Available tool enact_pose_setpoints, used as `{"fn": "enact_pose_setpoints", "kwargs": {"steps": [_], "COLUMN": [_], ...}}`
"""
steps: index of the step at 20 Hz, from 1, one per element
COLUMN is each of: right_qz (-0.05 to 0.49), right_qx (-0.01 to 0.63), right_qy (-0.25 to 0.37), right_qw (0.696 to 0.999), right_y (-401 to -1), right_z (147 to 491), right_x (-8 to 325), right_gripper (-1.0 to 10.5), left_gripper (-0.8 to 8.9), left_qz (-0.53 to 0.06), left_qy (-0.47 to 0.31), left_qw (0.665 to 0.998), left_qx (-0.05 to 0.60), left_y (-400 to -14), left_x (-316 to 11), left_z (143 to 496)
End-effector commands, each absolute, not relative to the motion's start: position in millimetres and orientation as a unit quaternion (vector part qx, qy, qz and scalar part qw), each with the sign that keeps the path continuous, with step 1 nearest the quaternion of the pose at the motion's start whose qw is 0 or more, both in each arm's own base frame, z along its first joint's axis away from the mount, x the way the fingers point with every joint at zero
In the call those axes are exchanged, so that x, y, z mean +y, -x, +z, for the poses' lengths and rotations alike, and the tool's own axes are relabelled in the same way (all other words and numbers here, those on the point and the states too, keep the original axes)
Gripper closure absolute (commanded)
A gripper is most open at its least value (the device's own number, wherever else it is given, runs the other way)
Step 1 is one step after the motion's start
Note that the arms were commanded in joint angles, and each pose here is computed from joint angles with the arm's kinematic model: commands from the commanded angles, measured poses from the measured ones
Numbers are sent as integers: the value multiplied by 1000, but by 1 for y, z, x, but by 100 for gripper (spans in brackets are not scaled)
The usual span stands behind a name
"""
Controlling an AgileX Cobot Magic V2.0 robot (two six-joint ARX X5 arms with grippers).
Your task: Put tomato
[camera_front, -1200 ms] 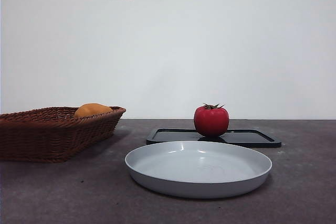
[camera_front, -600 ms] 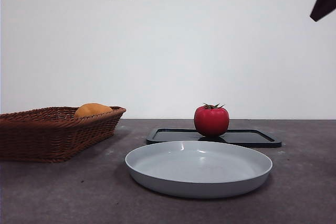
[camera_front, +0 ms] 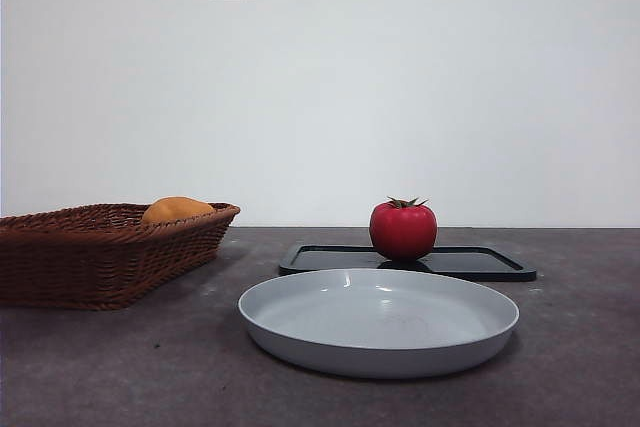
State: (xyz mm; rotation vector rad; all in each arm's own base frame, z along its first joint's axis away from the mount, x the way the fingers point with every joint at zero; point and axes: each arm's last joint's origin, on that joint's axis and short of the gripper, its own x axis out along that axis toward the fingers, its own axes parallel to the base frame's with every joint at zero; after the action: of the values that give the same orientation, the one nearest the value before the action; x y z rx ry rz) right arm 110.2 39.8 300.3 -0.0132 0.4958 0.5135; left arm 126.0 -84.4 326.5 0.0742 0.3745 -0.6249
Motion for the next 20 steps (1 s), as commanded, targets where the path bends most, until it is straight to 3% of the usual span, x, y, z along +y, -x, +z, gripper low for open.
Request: {"fn": "enact_pose_setpoints", "kwargs": {"steps": [1, 16, 20], "right_qz": [255, 256, 256], "right_qx": [229, 226, 226], "right_qy": [7, 7, 7], "right_qw": [939, 940, 940], "right_y": [-110, -111, -111], "right_z": [306, 307, 307], "right_x": [41, 41, 41], "right_gripper": [938, 928, 928], "left_gripper": [794, 794, 794], "left_qz": [-309, -308, -255], "left_qy": [-24, -25, -58], "left_qw": [934, 935, 953], "left_qx": [176, 175, 154], "left_y": [-126, -126, -129], "left_x": [-85, -85, -65], "left_z": [330, 330, 314]}}
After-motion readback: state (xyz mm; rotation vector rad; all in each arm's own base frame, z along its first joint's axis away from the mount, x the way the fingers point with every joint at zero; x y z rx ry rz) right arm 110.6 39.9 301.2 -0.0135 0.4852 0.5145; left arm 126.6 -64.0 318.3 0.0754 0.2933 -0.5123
